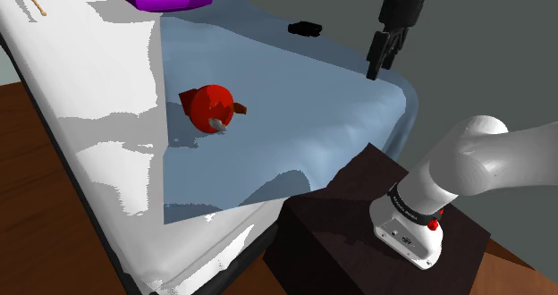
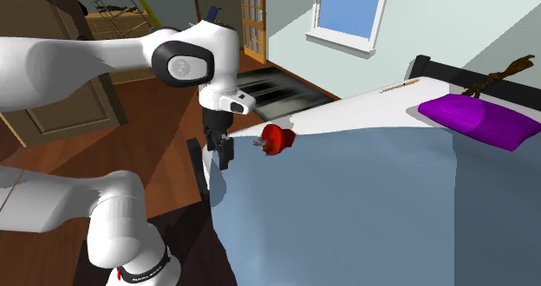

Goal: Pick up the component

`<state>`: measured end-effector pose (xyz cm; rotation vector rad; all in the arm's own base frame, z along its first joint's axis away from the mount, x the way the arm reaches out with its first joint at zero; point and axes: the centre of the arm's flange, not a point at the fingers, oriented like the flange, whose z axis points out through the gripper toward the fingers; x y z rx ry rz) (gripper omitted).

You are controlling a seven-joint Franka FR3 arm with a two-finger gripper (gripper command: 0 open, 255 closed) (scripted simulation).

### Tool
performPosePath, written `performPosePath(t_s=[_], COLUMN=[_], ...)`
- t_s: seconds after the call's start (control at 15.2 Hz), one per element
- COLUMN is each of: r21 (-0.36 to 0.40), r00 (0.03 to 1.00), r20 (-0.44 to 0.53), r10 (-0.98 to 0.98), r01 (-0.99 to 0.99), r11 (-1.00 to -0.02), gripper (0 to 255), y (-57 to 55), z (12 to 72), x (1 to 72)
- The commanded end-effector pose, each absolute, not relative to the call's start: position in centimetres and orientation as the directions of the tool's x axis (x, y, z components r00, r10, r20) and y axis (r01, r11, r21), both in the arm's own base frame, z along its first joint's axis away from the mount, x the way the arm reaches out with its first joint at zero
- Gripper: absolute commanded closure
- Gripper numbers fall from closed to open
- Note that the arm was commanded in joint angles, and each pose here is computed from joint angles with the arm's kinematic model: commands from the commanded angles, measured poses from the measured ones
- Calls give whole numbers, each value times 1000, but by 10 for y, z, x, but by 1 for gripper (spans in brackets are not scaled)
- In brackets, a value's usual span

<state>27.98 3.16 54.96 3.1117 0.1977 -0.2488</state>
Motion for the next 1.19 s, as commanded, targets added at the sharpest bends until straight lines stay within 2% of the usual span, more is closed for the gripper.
performPosePath(t_s=[0.0,1.12], r21=[4,4], r00=[979,978], r20=[-159,-169], r10=[125,125], r01=[127,128], r11=[-992,-992], gripper=[0,0], y=[32,185], z=[550,452], x=[280,413])
